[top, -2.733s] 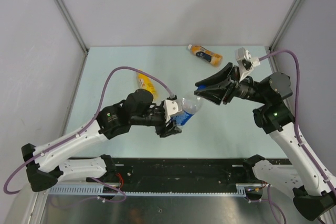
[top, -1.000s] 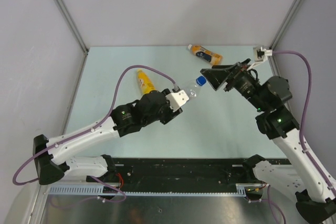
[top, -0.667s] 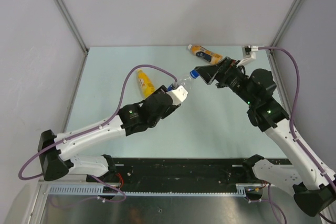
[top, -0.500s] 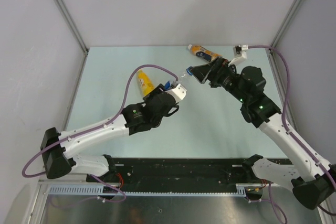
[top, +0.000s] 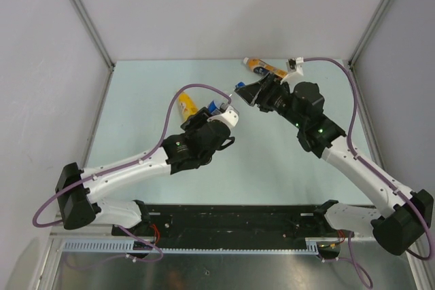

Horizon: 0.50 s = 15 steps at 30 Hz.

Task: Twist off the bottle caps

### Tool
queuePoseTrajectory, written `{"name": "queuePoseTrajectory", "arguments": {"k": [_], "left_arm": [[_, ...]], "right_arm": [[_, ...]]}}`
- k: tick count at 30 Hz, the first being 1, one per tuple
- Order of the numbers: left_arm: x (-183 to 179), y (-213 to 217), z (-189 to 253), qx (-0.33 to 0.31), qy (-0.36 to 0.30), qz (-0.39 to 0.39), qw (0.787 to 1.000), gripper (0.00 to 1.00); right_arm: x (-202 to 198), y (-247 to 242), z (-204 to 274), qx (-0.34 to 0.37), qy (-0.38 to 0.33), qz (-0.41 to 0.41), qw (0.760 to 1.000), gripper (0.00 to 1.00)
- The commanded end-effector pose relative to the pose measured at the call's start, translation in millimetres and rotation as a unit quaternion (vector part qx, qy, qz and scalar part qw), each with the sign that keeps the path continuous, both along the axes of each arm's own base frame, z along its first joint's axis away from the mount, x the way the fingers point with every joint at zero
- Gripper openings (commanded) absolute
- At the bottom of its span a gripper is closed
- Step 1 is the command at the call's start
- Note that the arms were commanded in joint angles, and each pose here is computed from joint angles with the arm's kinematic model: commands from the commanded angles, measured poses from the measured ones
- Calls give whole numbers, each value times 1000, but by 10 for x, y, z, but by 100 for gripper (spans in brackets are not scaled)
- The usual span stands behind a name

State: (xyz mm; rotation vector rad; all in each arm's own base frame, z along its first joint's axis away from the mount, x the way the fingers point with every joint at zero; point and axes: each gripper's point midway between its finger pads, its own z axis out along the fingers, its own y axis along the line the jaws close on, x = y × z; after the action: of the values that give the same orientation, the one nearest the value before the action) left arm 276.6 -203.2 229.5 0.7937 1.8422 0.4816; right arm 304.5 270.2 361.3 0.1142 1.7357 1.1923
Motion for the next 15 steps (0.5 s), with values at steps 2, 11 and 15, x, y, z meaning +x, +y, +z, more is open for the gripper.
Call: {"name": "queuePoseTrajectory", "arguments": {"k": [2,11,15], "left_arm": [[46,-68,217,-34,-29,14,999,0],[35,-110,178,-32,-22,6,999,0],[36,-122,151,-29,-19,4,999,0]], "right_arm": [[66,8,304,32,-33,-13,999,64],[151,20,337,39,-40,-20,998,63],[183,36,320,39,-38,-20,998,62]]}}
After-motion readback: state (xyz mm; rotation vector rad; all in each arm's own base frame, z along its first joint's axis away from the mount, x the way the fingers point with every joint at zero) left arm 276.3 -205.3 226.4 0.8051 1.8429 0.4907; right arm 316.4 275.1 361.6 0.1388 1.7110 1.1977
